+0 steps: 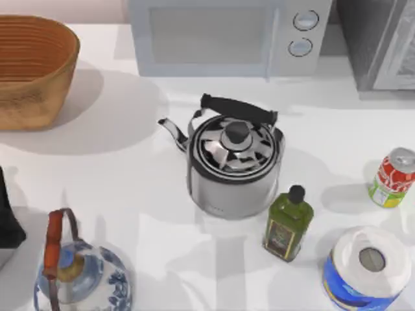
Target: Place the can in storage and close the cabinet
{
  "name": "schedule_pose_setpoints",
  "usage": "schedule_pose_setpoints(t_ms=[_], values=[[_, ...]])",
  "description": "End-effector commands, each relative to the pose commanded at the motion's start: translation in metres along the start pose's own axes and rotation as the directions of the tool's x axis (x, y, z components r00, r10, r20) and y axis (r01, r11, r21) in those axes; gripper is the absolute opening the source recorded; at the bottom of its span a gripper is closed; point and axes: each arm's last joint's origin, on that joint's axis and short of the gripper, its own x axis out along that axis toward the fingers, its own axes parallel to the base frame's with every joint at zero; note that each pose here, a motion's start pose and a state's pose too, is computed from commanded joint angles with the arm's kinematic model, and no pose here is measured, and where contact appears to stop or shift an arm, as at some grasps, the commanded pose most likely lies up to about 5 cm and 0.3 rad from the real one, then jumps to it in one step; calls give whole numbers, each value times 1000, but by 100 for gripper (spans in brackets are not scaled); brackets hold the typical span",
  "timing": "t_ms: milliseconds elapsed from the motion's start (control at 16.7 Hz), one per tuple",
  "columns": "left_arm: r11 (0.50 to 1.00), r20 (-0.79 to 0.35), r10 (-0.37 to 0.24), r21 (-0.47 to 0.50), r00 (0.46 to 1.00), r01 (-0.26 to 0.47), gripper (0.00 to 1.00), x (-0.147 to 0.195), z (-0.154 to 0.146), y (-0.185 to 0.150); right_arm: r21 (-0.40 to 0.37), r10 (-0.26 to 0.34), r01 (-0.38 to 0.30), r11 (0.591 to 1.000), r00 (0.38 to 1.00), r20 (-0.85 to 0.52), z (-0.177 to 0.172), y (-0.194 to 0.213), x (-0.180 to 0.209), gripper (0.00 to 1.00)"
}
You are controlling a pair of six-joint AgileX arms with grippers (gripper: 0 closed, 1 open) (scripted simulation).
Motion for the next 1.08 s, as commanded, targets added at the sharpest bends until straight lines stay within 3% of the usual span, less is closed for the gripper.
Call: schedule_pose_setpoints(t_ms=[420, 780, 1080], values=[[1000, 0, 0, 0, 1000, 0, 100, 0, 0, 0, 49, 27, -26, 998, 999, -33, 10, 7, 8, 100], [1000, 0, 0, 0, 1000, 0, 100, 0, 0, 0, 78, 87, -65, 995, 941, -326, -5, 29, 44, 100], [1000, 0, 0, 0, 1000, 0, 100, 0, 0, 0, 46, 54, -36, 998, 874, -483, -25, 50, 75, 100]])
